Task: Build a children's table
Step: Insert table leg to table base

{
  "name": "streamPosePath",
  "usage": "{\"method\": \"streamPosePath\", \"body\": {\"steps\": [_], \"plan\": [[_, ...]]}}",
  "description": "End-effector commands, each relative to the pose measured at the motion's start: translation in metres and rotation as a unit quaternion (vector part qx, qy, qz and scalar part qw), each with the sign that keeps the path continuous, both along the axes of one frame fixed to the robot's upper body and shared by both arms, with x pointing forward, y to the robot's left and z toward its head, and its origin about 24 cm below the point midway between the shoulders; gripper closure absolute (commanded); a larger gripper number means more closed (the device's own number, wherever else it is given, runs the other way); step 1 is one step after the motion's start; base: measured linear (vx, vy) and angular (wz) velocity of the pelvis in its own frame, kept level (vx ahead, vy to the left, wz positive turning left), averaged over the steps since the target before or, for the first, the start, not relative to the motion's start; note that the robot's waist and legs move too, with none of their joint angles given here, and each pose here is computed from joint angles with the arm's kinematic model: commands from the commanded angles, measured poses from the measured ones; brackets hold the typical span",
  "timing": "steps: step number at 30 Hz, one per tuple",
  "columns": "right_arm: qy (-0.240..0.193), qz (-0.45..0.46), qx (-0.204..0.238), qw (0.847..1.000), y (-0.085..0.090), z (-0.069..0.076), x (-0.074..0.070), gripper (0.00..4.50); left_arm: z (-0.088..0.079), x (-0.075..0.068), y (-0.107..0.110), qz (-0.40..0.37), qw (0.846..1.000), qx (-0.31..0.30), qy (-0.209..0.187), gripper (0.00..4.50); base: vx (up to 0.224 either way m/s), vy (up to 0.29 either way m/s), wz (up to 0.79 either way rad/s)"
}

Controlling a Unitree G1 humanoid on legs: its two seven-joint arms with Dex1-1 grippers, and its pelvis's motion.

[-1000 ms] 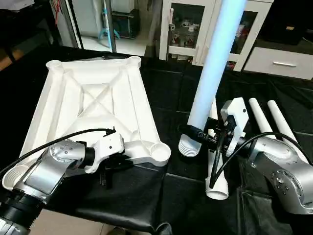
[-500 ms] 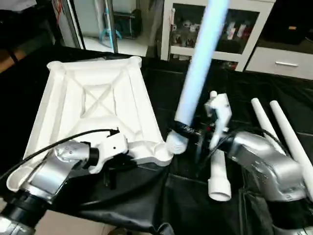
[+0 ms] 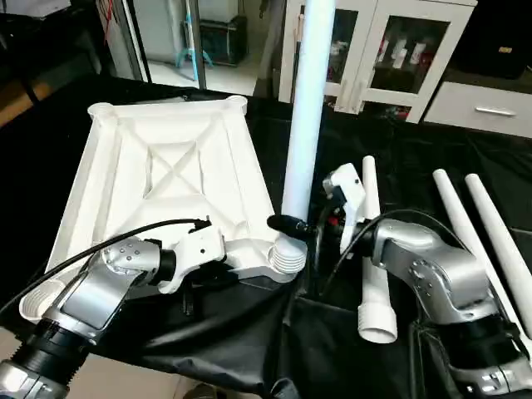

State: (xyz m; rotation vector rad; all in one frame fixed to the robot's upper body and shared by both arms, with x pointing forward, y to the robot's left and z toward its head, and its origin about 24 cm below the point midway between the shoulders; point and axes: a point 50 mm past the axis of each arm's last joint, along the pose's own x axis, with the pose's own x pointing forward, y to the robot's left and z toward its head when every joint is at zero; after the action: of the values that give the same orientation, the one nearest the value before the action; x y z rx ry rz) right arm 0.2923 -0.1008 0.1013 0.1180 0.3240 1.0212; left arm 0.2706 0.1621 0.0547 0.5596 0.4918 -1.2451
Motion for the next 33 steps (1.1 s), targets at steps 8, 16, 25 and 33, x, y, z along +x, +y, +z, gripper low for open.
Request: {"method": "streamPosePath", "body": {"steps": [8,16,25,33], "plan": [[0.002,0.009,-0.029,1.000,0.008,-0.010,0.009,2.65,-0.006,-0.008,-0.019,-0.038,0.999,-0.009,0.009,4.50,0.000,0.000,0.00],[0.006,0.007,-0.033,0.999,0.010,-0.013,0.012,2.65,-0.006,-0.006,-0.018,-0.034,0.999,-0.006,0.003,4.50,0.000,0.000,0.00],[0.030,-0.022,-0.020,0.999,-0.006,-0.028,0.004,2.65,-0.007,-0.008,-0.015,-0.022,1.000,-0.007,0.001,4.50,0.000,0.000,0.00],[0.037,-0.091,-0.001,0.995,-0.019,-0.040,0.003,2.66,-0.007,-0.008,-0.015,-0.019,1.000,-0.007,0.000,4.50,0.000,0.000,0.00]]}}
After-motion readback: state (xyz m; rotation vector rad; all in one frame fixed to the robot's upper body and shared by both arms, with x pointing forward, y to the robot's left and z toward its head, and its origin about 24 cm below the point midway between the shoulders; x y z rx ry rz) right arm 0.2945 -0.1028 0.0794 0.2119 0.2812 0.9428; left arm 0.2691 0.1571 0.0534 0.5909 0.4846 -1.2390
